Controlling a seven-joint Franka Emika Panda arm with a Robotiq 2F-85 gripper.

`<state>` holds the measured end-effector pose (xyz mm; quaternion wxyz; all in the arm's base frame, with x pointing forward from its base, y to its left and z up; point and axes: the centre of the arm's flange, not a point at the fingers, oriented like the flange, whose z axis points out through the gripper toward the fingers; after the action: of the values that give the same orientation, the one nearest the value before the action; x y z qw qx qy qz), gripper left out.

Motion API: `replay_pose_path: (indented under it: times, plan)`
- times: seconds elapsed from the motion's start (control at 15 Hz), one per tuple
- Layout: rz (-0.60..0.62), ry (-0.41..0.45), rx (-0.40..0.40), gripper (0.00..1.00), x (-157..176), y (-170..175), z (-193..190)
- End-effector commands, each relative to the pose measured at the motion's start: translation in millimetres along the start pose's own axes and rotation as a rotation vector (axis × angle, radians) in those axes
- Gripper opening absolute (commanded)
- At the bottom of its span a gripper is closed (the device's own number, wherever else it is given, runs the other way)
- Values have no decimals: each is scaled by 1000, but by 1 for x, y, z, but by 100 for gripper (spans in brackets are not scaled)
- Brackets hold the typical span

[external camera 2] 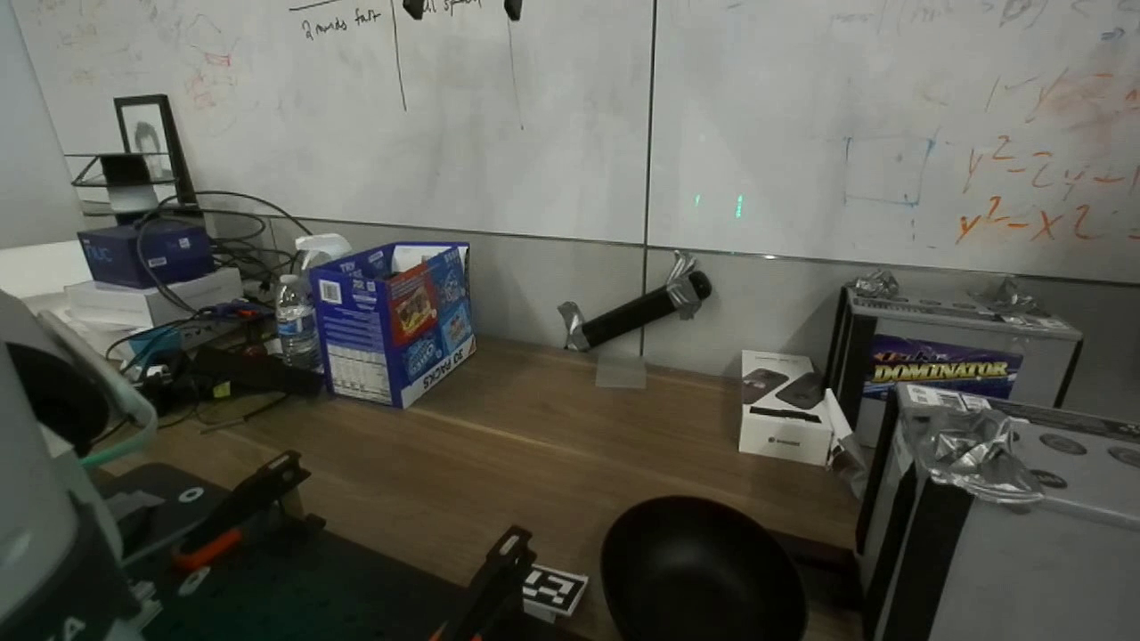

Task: Put the white object in the blue box

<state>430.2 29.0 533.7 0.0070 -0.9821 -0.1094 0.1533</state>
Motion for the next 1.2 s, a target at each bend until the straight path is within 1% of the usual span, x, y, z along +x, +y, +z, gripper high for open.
replay_pose_path:
  times: [0.0,0.07,0.13,0.2,0.27,0.47,0.93,1.13]
  plan:
    - [-33,183,-15,100,-84,14,25]
    - [-30,224,3,100,-93,17,28]
    - [-32,265,-5,100,-100,20,33]
    - [-38,291,-9,100,-108,23,39]
    - [-32,311,8,100,-114,24,43]
    - [-32,312,21,100,-126,26,55]
    - [-33,293,34,100,-137,25,75]
    - [7,293,32,100,-142,27,80]
